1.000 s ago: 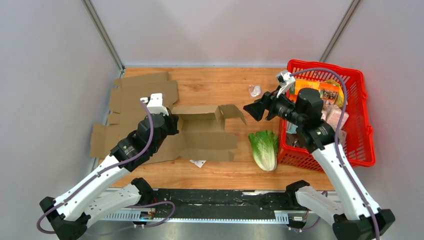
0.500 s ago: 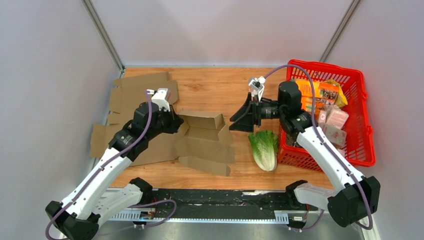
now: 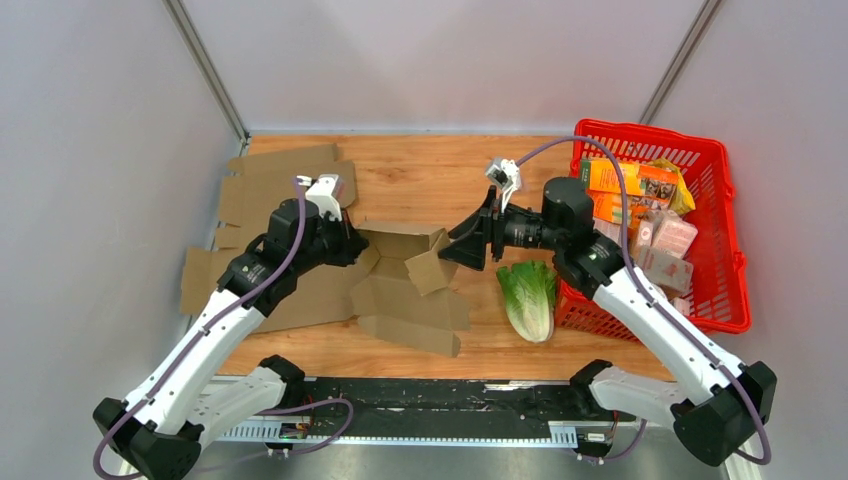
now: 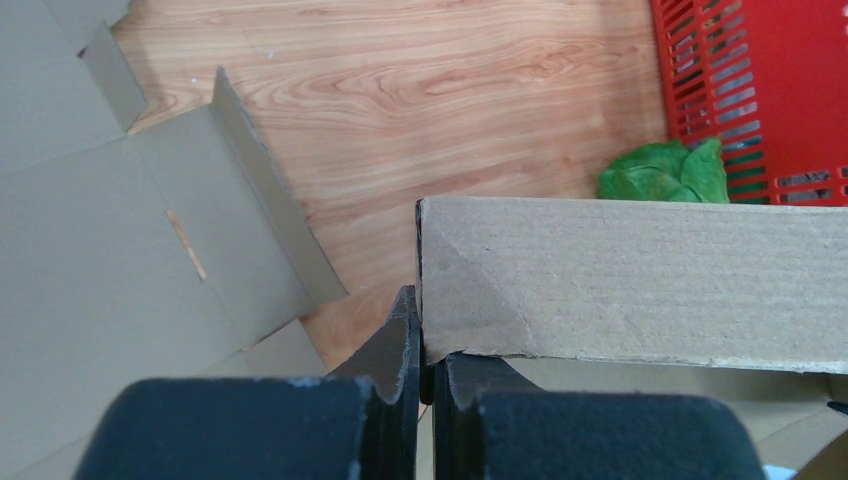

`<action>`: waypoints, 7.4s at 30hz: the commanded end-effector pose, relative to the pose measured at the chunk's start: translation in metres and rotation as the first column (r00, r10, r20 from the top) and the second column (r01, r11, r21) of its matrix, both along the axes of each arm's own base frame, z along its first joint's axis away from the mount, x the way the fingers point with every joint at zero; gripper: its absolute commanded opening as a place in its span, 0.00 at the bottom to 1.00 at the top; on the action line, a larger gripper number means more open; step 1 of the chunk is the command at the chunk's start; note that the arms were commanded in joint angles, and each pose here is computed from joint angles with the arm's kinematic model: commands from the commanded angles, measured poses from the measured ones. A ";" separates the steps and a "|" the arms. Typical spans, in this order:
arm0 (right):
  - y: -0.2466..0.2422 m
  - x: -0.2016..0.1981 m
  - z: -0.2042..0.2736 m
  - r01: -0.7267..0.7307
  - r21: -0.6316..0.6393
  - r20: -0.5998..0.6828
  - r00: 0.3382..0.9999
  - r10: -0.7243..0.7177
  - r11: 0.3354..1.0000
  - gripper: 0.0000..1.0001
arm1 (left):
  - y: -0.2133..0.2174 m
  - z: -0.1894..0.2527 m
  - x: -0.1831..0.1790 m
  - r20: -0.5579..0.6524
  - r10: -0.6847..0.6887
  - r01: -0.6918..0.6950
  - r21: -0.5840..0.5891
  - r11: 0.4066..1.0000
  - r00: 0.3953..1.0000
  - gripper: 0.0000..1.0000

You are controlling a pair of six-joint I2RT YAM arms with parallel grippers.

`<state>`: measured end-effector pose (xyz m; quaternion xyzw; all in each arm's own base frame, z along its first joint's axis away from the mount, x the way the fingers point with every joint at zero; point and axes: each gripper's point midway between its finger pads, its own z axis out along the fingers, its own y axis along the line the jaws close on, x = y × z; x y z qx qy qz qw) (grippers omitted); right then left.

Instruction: Fold the paper box

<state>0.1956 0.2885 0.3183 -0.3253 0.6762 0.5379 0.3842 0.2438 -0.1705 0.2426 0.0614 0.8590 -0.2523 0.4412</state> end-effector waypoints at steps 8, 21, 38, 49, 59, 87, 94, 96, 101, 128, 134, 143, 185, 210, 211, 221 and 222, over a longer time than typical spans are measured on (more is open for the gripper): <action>0.022 0.008 0.004 0.234 -0.037 0.166 0.960 -0.225 0.971 0.73 | 0.029 0.020 0.009 0.063 0.134 -0.137 0.061 0.989 0.989 0.00; 0.018 0.041 -0.014 0.628 -0.118 0.288 0.763 -0.579 0.769 0.65 | 0.056 0.022 0.013 0.102 0.259 -0.269 0.111 0.957 0.961 0.00; 0.053 0.033 -0.007 0.526 -0.070 0.353 0.808 -0.472 0.848 0.70 | 0.061 0.021 0.017 0.116 0.282 -0.296 0.135 0.946 0.952 0.00; 0.060 0.033 -0.010 0.515 -0.061 0.337 0.817 -0.468 0.855 0.73 | 0.061 0.024 0.021 0.130 0.288 -0.305 0.137 0.942 0.949 0.00; 0.041 0.055 -0.014 0.665 -0.067 0.344 0.715 -0.608 0.744 0.59 | 0.061 0.027 0.028 0.158 0.334 -0.356 0.142 0.924 0.929 0.00; -0.001 0.079 -0.028 0.816 -0.077 0.378 0.555 -0.741 0.572 0.38 | 0.018 0.031 0.040 0.183 0.297 -0.327 0.171 0.929 0.937 0.00; -0.004 0.086 -0.024 0.810 -0.062 0.386 0.558 -0.735 0.583 0.44 | 0.013 0.030 0.039 0.175 0.292 -0.319 0.156 0.935 0.940 0.00; -0.002 0.086 -0.027 0.804 -0.077 0.390 0.568 -0.725 0.590 0.49 | 0.011 0.031 0.040 0.177 0.289 -0.318 0.160 0.935 0.941 0.00; -0.009 0.072 -0.040 0.765 -0.089 0.386 0.617 -0.686 0.638 0.67 | 0.012 0.030 0.045 0.189 0.296 -0.330 0.179 0.927 0.936 0.00; -0.055 0.152 -0.086 0.777 -0.266 0.108 0.613 -0.783 0.571 0.86 | -0.040 -0.103 0.133 0.395 0.245 -0.363 0.262 0.894 0.886 0.00; -0.040 0.171 -0.111 0.722 -0.360 0.086 0.657 -0.749 0.591 0.77 | -0.037 -0.120 0.133 0.401 0.252 -0.374 0.263 0.889 0.881 0.00; -0.044 0.169 -0.153 0.694 -0.447 0.102 0.666 -0.739 0.564 0.77 | -0.033 -0.142 0.134 0.370 0.270 -0.391 0.304 0.869 0.889 0.00; -0.092 0.146 -0.164 0.698 -0.509 0.418 0.712 -0.564 0.503 0.84 | -0.020 -0.181 0.121 0.295 0.324 -0.413 0.327 0.850 0.899 0.00; -0.019 0.163 -0.210 0.523 -0.428 0.377 0.844 -0.380 0.737 0.65 | -0.022 -0.193 0.123 0.291 0.303 -0.398 0.362 0.843 0.907 0.00; -0.015 0.164 -0.209 0.517 -0.420 0.369 0.848 -0.380 0.746 0.61 | -0.022 -0.193 0.123 0.293 0.304 -0.399 0.362 0.842 0.907 0.00; 0.015 0.127 -0.203 0.309 -0.388 0.186 0.949 -0.255 0.868 0.71 | -0.021 -0.193 0.123 0.291 0.302 -0.398 0.376 0.837 0.908 0.00; 0.015 0.123 -0.200 0.299 -0.382 0.182 0.952 -0.246 0.874 0.74 | -0.021 -0.193 0.123 0.290 0.303 -0.399 0.378 0.835 0.908 0.00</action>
